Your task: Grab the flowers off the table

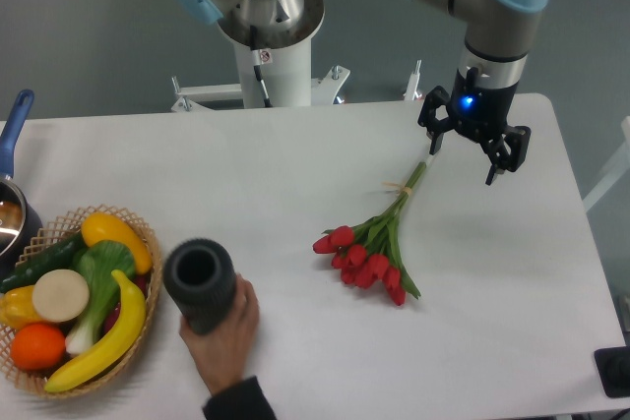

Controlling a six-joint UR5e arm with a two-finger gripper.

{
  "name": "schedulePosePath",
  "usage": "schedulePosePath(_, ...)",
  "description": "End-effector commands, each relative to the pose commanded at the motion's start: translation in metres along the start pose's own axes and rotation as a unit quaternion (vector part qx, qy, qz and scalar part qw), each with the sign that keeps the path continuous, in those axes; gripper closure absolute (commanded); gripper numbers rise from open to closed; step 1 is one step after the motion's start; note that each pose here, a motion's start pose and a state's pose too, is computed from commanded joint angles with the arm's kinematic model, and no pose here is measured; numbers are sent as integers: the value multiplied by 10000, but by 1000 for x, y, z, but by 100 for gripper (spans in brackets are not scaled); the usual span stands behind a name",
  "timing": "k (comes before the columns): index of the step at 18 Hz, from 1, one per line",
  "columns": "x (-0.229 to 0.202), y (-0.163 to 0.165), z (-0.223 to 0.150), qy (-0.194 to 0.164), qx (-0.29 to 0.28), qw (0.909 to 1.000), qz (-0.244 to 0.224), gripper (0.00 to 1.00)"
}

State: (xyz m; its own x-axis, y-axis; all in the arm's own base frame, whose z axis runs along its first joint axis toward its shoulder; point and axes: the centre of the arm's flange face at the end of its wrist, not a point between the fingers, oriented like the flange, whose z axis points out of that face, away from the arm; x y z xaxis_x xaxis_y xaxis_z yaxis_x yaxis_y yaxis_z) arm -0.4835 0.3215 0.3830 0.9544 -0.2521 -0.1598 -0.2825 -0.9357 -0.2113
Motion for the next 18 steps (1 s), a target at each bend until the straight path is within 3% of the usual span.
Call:
schedulePosePath(12, 9, 2, 13, 153, 21, 9998, -101, 0)
schedulePosePath(15, 15, -5, 20, 237, 171, 9975, -644, 0)
schedulePosePath(18, 16, -5, 26, 304, 177, 9966, -752, 0)
